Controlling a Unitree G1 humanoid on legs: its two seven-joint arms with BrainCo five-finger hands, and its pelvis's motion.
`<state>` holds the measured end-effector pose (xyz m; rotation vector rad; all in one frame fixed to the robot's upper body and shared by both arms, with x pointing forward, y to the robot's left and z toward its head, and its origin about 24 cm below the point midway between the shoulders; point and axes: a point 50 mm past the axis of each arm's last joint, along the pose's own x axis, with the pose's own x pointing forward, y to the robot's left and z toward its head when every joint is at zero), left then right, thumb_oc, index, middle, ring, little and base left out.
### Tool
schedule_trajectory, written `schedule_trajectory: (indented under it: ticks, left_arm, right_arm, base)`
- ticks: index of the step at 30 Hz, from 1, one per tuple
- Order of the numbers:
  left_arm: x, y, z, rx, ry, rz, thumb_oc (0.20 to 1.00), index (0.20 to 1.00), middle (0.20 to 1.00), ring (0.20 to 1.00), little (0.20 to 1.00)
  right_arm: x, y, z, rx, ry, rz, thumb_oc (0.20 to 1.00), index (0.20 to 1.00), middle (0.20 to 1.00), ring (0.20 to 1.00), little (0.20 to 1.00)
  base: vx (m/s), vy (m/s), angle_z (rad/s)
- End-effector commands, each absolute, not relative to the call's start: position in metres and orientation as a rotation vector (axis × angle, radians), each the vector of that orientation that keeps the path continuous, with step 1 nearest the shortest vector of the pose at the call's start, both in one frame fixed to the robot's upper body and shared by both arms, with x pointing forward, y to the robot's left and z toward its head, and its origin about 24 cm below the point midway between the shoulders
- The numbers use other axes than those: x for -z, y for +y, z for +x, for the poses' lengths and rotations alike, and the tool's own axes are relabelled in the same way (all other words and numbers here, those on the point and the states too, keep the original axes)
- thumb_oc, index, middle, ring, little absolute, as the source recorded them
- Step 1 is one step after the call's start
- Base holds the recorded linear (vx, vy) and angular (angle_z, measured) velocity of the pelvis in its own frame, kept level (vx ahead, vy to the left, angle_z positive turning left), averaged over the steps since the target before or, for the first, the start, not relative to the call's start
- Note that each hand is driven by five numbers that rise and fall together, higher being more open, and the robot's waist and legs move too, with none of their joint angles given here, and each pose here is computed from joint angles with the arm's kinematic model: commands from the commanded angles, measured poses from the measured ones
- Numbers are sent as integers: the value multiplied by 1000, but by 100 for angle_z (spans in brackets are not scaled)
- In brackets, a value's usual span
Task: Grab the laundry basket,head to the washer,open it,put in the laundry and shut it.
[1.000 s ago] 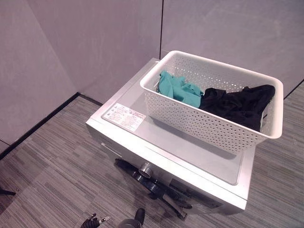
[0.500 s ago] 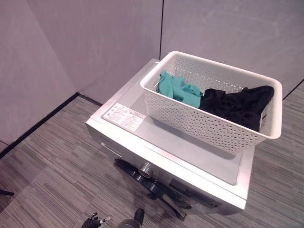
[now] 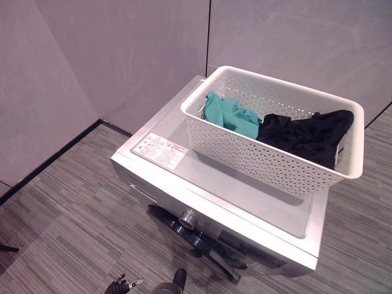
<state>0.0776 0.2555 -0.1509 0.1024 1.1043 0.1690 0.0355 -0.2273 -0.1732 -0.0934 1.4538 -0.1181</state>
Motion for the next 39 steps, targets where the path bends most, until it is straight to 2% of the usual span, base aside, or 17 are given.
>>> schedule_trajectory:
  ticks: [1,13,15,16,20,27,37,39]
  left_arm:
    - [153,254,79,-163,1115,143,1000,1000,1000,1000,1000]
    - [153,255,78,-170,1113,139,1000,1000,1000,1000,1000]
    - [152,255,78,-174,1107,136,1000,1000,1000,1000,1000]
    - [152,257,79,-180,1101,141,1000,1000,1000,1000,1000]
    - [150,257,84,-169,1076,156,1000,1000,1000,1000,1000]
    - [150,256,85,-173,1072,155,1000,1000,1000,1000,1000]
    - [152,253,81,-160,1095,146,1000,1000,1000,1000,1000]
    - [153,252,80,-153,1103,146,1000,1000,1000,1000,1000]
  right_arm:
    - [172,-236,15,87,1527,-139,1000,1000,1000,1000,1000]
    - [172,-237,19,76,1510,-161,1000,1000,1000,1000,1000]
    - [169,-239,46,86,1415,-168,1000,1000,1000,1000,1000]
    - [166,-239,70,70,1332,-189,1000,1000,1000,1000,1000]
    - [162,-233,90,-18,1261,-263,1000,1000,1000,1000,1000]
    - [164,-230,88,8,1271,-209,1000,1000,1000,1000,1000]
    - [171,-220,60,-1,1363,-131,1000,1000,1000,1000,1000]
    - [173,-220,45,5,1412,-109,1000,1000,1000,1000,1000]
  base:
    - [0,0,0]
    - [0,0,0]
    - [0,0,0]
    - [0,0,0]
    - [0,0,0]
    - [8,5,9]
    - [0,0,0]
    - [0,0,0]
